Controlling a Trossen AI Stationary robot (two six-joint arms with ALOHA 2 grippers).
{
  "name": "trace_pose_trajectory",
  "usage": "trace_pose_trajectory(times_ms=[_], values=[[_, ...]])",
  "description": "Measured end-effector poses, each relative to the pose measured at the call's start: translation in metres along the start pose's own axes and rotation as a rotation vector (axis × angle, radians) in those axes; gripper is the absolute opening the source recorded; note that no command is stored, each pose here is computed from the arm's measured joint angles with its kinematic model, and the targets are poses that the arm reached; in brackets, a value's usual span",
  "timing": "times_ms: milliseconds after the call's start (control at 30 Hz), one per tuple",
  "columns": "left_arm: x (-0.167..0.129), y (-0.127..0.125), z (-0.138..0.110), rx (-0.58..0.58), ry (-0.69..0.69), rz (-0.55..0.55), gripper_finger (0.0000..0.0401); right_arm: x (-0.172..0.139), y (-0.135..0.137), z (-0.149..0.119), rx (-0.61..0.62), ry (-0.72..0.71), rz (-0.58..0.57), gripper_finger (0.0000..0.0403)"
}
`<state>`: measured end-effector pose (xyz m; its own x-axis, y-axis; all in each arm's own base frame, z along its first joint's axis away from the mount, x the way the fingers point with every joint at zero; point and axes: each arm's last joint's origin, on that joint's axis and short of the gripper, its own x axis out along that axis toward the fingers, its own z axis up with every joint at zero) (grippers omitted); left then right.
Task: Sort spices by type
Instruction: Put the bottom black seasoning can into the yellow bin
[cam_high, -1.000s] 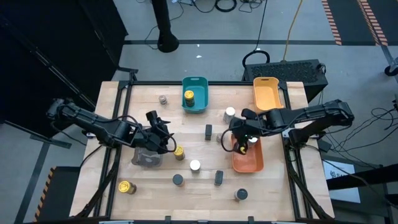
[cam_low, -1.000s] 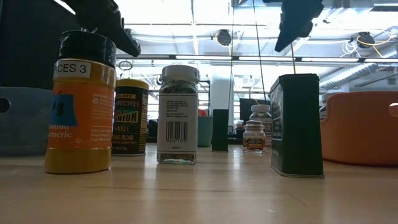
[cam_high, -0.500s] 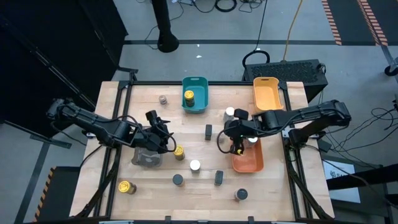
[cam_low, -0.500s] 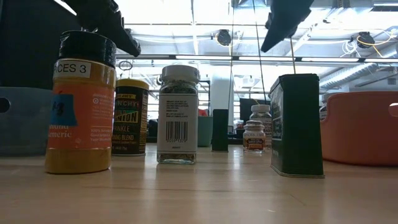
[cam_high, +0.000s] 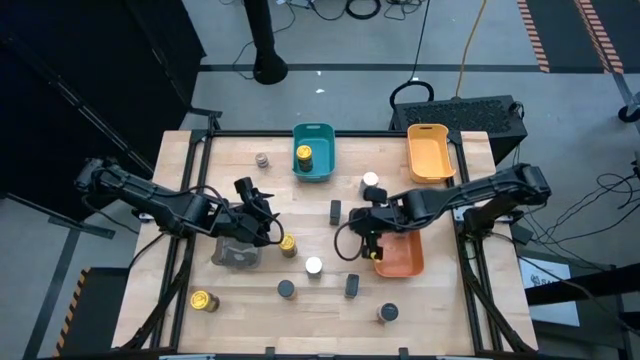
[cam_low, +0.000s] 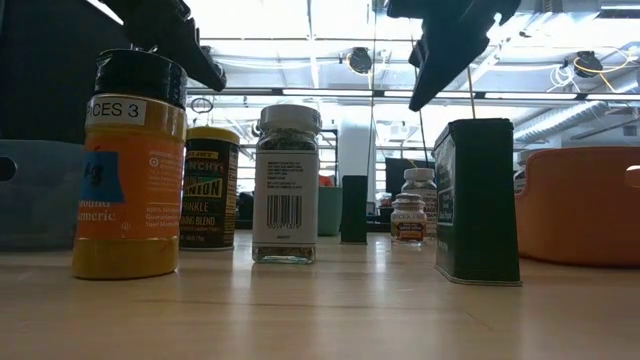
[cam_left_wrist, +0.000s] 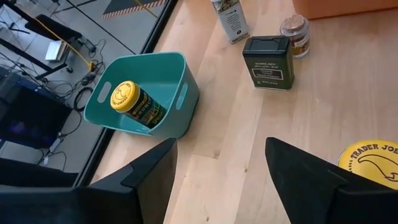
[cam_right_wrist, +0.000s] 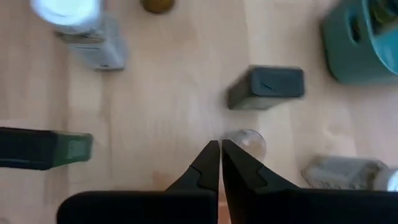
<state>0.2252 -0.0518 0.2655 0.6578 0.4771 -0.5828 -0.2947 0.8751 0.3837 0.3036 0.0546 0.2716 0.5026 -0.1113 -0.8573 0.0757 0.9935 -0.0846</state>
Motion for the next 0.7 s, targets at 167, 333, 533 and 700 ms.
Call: trace_pose_trajectory(times_ms=[167,333,533,700], values=[[0.0,0.0,0.0,0.0,0.0,0.001,0.0251,-0.003,0.016,0.001,-0.146,-0.039,0.109,0.0024],[0.0,0.0,0.0,0.003,0.0,0.002,0.0251,-0.008,0.037,-0.003,-0.3,-0.053,0.174,0.0073],[0.0,0.0,0.0,0.009,0.0,0.002,0.0251,-0.011,0.061,-0.011,-0.398,-0.053,0.217,0.0157],[0.0,0.0,0.0,0.009,0.0,0.002,0.0251,-0.009,0.079,0.004,-0.468,-0.038,0.224,0.0192]])
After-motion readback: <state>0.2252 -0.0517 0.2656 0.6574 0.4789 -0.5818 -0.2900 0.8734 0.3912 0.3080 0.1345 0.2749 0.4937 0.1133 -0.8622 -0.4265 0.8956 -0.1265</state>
